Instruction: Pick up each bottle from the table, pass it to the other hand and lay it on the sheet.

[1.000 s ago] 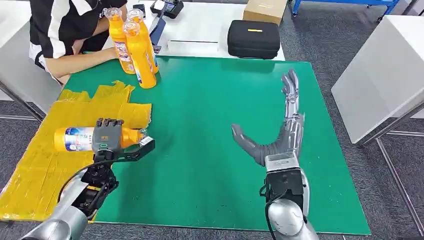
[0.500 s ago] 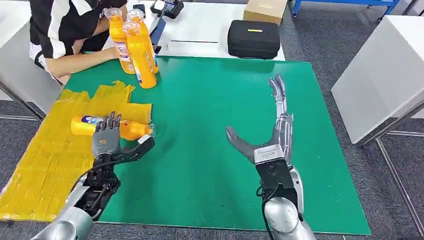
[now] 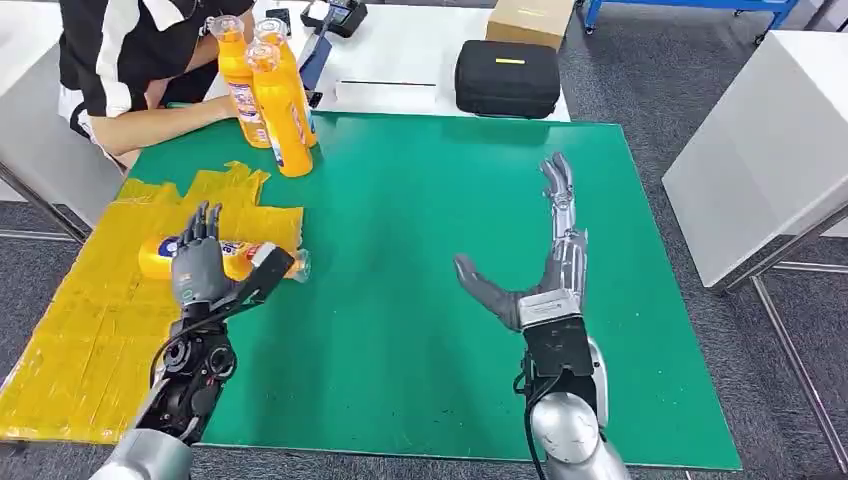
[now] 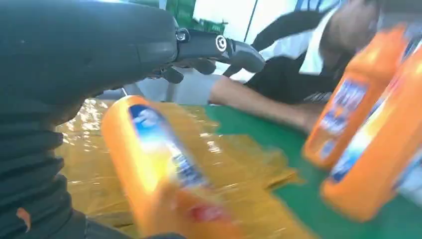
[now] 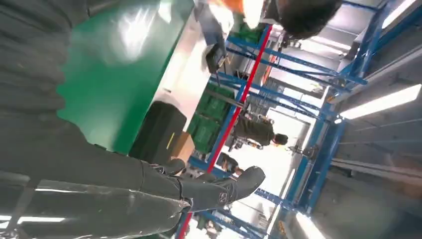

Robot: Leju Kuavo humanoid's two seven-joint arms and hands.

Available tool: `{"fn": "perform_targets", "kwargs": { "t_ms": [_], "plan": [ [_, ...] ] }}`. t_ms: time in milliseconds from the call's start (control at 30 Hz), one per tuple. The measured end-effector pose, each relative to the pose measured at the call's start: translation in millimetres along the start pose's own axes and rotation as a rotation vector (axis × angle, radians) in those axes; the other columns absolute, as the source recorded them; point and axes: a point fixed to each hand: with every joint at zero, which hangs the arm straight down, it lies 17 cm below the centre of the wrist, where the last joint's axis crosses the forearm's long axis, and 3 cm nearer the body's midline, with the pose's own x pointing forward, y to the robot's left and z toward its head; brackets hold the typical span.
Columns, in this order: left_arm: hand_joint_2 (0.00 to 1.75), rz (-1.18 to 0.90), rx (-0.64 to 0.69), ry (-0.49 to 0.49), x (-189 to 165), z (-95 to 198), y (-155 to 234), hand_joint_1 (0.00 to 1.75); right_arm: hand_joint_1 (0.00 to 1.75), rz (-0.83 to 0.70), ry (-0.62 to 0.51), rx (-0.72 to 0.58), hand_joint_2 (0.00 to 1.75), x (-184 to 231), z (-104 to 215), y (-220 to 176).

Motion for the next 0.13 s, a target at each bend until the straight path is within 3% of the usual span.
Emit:
{"fn": "perform_targets", "kwargs": {
  "t_ms": [33, 133],
  "plan": [
    [1.75, 0.045, 0.024, -0.013, 8, -2, 9, 0.00, 0.00, -0.012, 0.000, -0.005, 0.00, 0, 1, -1],
    [1.75, 0.164, 0.067, -0.047, 30, -2, 28, 0.00, 0.00, -0.026, -0.001, -0.008, 0.00, -1, 3, -1]
  ]
}}
